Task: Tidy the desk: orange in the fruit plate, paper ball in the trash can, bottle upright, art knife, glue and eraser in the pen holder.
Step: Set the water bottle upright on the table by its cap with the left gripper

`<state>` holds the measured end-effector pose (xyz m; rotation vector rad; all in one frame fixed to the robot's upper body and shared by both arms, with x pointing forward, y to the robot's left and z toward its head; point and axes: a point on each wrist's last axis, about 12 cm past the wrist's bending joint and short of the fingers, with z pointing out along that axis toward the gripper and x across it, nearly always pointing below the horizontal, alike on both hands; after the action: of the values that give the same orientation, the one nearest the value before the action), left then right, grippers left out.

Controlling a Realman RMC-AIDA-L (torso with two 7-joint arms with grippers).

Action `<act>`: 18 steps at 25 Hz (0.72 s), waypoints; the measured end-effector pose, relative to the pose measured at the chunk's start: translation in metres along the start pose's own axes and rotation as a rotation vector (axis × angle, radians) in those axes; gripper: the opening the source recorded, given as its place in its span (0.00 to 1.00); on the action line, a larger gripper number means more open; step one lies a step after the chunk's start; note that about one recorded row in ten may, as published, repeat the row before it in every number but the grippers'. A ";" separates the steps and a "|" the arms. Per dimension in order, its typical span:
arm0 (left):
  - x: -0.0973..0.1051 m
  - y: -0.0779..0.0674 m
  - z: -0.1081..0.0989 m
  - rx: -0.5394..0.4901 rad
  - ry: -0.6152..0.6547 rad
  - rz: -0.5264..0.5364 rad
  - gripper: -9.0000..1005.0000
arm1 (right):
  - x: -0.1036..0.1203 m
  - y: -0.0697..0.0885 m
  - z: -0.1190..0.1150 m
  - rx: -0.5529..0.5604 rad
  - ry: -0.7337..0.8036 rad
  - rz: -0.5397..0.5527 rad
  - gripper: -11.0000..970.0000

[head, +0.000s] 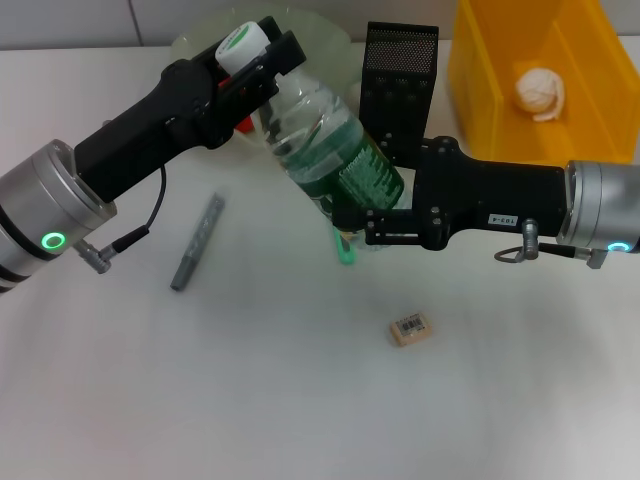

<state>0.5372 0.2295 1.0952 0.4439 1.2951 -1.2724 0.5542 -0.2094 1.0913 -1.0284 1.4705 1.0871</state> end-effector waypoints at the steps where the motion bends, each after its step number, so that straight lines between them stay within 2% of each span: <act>1: 0.000 0.000 0.000 -0.002 -0.004 -0.001 0.44 | 0.000 0.000 0.000 0.000 0.000 0.000 0.79; 18: -0.001 0.000 -0.002 -0.009 -0.025 -0.011 0.44 | 0.000 0.000 0.001 0.002 0.000 -0.003 0.79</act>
<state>0.5364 0.2311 1.0955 0.4140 1.2838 -1.2764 0.5548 -0.2087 1.0914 -1.0280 1.4695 1.0835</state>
